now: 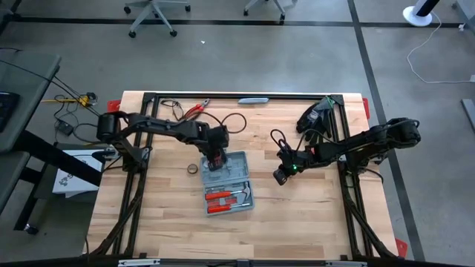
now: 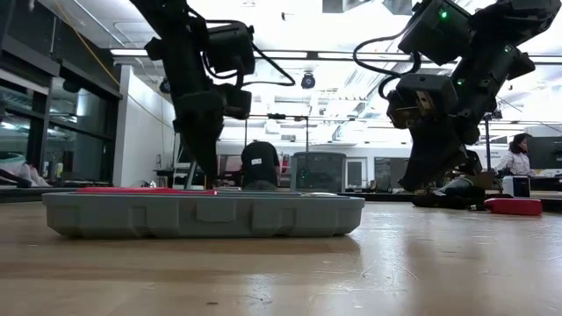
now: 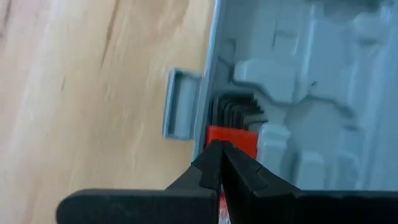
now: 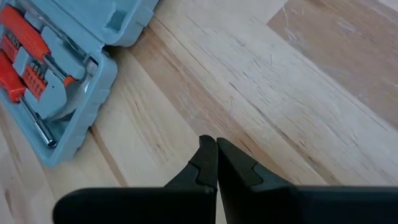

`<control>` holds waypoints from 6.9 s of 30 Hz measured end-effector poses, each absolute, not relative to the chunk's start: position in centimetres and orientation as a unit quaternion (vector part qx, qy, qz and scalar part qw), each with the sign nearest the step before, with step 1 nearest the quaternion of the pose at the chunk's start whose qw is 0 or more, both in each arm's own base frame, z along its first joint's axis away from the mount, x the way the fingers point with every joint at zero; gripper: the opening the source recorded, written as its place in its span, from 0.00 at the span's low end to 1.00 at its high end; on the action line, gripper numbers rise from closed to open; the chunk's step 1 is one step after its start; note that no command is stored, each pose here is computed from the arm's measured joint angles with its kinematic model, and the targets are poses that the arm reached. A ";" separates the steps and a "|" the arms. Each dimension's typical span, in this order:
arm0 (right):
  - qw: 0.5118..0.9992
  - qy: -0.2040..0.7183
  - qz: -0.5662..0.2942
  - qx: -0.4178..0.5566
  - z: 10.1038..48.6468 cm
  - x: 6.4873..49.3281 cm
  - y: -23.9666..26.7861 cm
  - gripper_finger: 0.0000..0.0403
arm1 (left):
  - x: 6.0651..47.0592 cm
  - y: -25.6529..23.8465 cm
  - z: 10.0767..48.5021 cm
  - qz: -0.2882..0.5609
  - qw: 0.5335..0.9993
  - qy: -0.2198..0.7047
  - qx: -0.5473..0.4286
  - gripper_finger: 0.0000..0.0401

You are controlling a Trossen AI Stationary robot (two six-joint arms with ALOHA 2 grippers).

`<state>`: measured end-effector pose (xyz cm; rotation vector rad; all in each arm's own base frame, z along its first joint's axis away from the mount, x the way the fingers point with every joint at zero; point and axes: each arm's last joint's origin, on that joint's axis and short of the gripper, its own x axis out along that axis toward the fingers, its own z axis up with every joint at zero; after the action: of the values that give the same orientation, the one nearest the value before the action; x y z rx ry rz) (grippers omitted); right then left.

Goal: Prefit tool cases
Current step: Put the orange hex key set into the gray tool case, then put the black electrical tape into the gray tool case

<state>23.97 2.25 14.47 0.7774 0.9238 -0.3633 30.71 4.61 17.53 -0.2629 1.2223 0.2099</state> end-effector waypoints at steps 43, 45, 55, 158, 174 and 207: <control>0.810 0.434 -0.175 0.355 14.4 23.9 2.1 0.00 | 31.7 4.5 14.4 0.066 0.786 0.604 -0.114 0.00; 0.809 0.434 -0.175 0.355 14.4 23.9 2.1 0.00 | 31.9 4.4 14.0 0.064 0.783 0.609 -0.113 0.00; 0.808 0.431 -0.180 0.358 14.4 23.9 2.1 0.00 | 32.0 4.3 13.9 0.059 0.785 0.606 -0.116 0.00; 0.808 0.440 -0.175 0.350 14.3 23.8 2.1 0.00 | 21.4 -1.9 17.4 0.104 0.791 0.578 -0.173 0.27; 0.811 0.440 -0.177 0.343 14.3 23.8 2.1 0.00 | 19.9 -1.8 14.2 0.123 0.796 0.571 -0.159 0.31; 0.811 0.446 -0.184 0.331 14.2 23.6 2.0 0.00 | 21.0 -1.9 14.8 0.103 0.819 0.541 -0.160 0.26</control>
<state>23.61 2.04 14.22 0.7064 0.9539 -0.3937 20.97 -1.91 14.85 -0.3398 1.1534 0.2186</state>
